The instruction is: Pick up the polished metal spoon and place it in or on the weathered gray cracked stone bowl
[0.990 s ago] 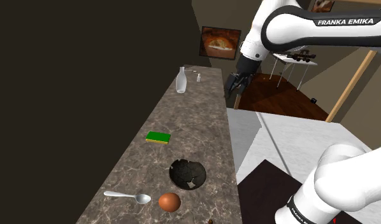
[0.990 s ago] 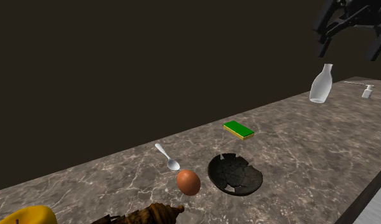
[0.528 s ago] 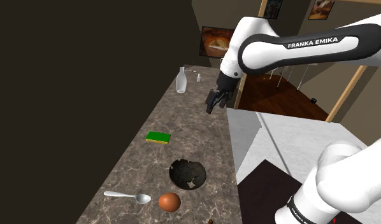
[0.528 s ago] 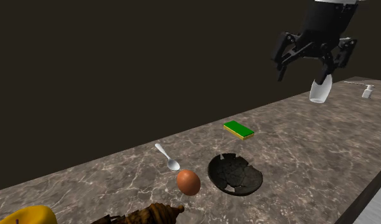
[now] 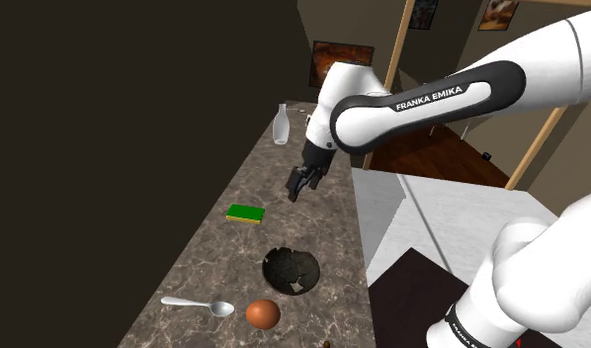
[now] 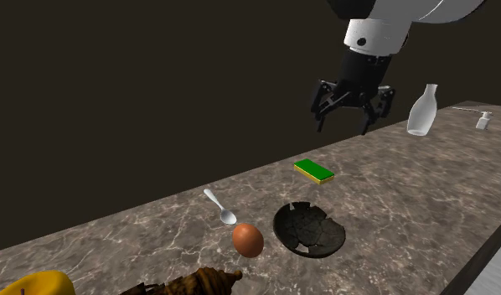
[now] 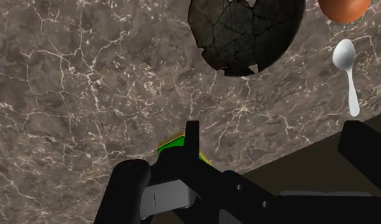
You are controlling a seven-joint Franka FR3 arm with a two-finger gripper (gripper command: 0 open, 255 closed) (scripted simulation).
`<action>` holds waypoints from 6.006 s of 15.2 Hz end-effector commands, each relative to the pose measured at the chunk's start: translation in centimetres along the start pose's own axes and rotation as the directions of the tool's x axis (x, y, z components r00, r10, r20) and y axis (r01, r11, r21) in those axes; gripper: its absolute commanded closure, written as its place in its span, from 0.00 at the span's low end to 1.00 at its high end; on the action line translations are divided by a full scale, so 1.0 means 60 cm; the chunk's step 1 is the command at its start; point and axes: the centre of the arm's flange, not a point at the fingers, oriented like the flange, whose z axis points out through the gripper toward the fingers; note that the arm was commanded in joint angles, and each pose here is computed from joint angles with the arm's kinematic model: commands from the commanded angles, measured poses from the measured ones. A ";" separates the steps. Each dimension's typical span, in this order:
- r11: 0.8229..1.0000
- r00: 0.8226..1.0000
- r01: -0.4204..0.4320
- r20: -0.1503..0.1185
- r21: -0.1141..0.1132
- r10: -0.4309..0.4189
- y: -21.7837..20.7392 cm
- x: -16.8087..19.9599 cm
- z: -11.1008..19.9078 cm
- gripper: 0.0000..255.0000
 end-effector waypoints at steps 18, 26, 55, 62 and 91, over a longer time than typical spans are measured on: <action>0.975 0.978 0.211 -0.009 0.070 -0.211 -0.267 0.085 0.299 0.00; 0.950 0.955 0.297 -0.017 0.098 -0.296 -0.388 0.103 0.419 0.00; 0.943 0.949 0.315 -0.019 0.104 -0.315 -0.423 0.107 0.494 1.00; 0.943 0.949 0.315 -0.019 0.104 -0.315 -0.428 0.119 0.434 1.00; 0.943 0.949 0.315 -0.019 0.104 -0.315 -0.170 0.007 0.248 1.00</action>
